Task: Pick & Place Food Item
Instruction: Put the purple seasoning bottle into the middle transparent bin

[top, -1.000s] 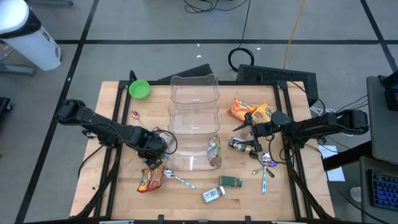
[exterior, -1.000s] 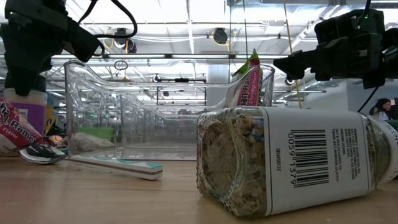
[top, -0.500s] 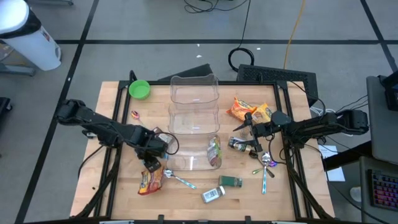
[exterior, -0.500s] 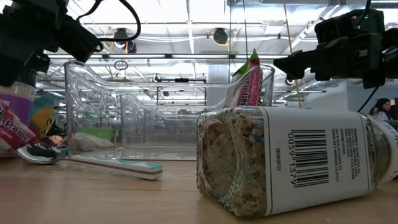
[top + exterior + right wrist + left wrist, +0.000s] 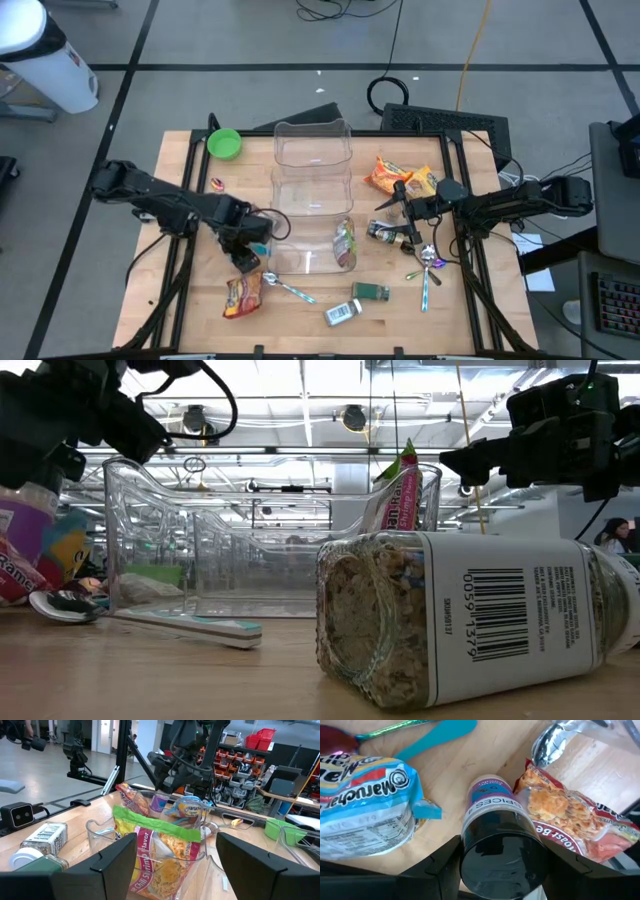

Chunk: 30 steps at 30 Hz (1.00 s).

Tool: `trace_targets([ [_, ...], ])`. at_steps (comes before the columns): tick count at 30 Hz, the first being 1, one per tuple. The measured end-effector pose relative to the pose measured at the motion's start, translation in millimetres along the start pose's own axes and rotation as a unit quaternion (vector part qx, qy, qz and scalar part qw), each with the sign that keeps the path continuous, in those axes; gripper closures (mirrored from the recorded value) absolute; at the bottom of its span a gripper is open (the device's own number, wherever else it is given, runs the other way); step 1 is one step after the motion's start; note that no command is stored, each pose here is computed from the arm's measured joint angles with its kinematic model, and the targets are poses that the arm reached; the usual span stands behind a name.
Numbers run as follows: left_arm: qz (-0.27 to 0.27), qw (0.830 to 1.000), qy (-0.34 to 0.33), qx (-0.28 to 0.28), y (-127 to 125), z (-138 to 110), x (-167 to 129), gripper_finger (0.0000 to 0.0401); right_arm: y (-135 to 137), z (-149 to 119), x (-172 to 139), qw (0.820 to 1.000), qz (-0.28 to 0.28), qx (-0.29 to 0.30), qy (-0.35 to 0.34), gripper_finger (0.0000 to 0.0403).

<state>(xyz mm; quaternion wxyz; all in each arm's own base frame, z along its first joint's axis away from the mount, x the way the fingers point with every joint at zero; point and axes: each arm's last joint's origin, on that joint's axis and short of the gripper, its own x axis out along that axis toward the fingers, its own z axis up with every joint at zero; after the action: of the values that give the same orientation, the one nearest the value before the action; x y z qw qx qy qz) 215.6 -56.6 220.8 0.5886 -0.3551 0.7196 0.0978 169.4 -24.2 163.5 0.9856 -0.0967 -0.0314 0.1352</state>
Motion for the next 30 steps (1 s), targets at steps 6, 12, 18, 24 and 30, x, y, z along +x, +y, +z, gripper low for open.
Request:
trace_targets([
  [6, 0.001, 1.000, 0.024, 0.010, 11, 4, -5, 0.0187, 0, 1, 0, 1.000, -0.001, -0.002, -0.004, 0.0140],
  [12, 0.014, 0.998, 0.068, -0.006, 23, 3, -18, 0.0187, 0, 1, 0, 1.000, -0.001, -0.003, -0.006, 0.0140],
  [18, -0.008, 0.999, 0.053, -0.002, 24, 5, -40, 0.0187, 0, 1, 0, 1.000, -0.001, -0.003, -0.006, 0.0140],
  [24, -0.046, 0.999, 0.004, 0.007, 17, 5, -80, 0.0187, -1, 3, 0, 1.000, -0.002, -0.007, -0.012, 0.0140],
  [30, -0.083, 0.993, -0.081, 0.029, 7, 2, -126, 0.0187, -1, 4, 0, 1.000, -0.003, -0.009, -0.017, 0.0140],
])
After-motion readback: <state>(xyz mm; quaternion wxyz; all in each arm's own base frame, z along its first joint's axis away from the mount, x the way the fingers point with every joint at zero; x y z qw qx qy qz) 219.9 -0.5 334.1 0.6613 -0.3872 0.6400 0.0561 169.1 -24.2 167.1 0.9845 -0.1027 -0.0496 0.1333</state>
